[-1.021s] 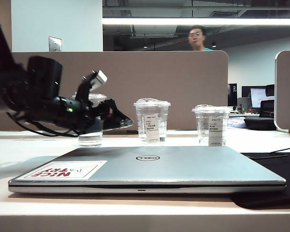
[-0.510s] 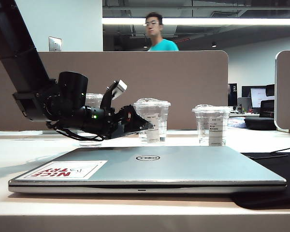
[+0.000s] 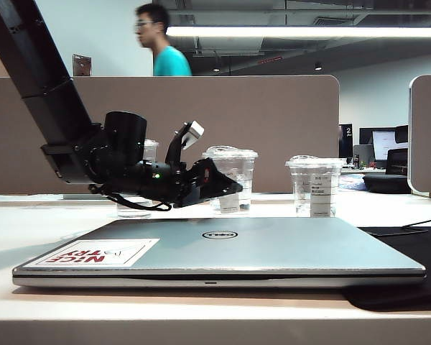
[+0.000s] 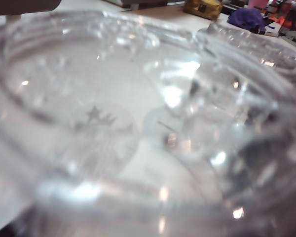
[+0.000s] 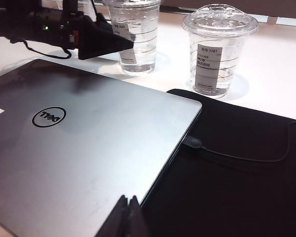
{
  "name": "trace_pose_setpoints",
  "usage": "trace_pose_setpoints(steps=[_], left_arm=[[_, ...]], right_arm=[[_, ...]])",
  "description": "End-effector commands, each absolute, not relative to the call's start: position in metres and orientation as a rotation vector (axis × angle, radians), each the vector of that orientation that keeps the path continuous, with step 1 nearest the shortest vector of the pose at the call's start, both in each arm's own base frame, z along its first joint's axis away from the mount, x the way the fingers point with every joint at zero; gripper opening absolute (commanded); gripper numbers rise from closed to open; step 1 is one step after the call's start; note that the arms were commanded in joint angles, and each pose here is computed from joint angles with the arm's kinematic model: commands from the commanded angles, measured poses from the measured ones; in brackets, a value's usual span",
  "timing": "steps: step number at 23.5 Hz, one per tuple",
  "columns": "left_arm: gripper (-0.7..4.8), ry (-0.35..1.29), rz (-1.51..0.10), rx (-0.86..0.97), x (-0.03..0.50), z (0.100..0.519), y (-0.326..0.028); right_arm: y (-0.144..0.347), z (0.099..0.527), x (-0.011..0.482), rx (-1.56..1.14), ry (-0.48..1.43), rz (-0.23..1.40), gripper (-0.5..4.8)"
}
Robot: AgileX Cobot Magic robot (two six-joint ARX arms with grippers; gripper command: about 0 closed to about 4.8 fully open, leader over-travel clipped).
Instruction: Pick up the coffee cup on the middle and place it on the left side of the laptop.
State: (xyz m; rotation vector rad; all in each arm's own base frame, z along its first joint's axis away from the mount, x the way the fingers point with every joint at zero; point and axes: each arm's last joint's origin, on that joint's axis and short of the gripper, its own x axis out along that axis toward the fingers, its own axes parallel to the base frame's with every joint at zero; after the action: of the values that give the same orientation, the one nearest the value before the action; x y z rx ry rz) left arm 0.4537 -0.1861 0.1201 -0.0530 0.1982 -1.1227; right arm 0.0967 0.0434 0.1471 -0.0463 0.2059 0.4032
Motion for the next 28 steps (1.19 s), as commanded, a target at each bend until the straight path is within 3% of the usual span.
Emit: trace_pose_setpoints(steps=[1, 16, 22, 25, 28], left_arm=[[4.79, 0.18, -1.144, -0.038, 0.4538, 0.1248, -0.1938], [4.79, 0.158, -1.081, -0.035, 0.4555, 0.1283, -0.1981], [4.31, 0.125, -1.086, -0.044, 0.4558, 0.1318, -0.1985], [3.38, 0.13, -1.088, -0.053, 0.4557, 0.1318, -0.1985], [3.39, 0.13, -1.092, -0.053, 0.4556, 0.1318, -0.1986]], right_arm=[[0.0437, 0.1473, 0.097, -0.042, 0.193, 0.404, -0.05], [0.0437, 0.1473, 0.0969, -0.042, 0.193, 0.404, -0.05], [0.0437, 0.1474, 0.0969, -0.042, 0.193, 0.404, -0.05], [0.0437, 0.1474, 0.0969, -0.041, 0.192, 0.404, -0.05], [0.0437, 0.1474, 0.0969, -0.042, 0.193, 0.404, -0.05]])
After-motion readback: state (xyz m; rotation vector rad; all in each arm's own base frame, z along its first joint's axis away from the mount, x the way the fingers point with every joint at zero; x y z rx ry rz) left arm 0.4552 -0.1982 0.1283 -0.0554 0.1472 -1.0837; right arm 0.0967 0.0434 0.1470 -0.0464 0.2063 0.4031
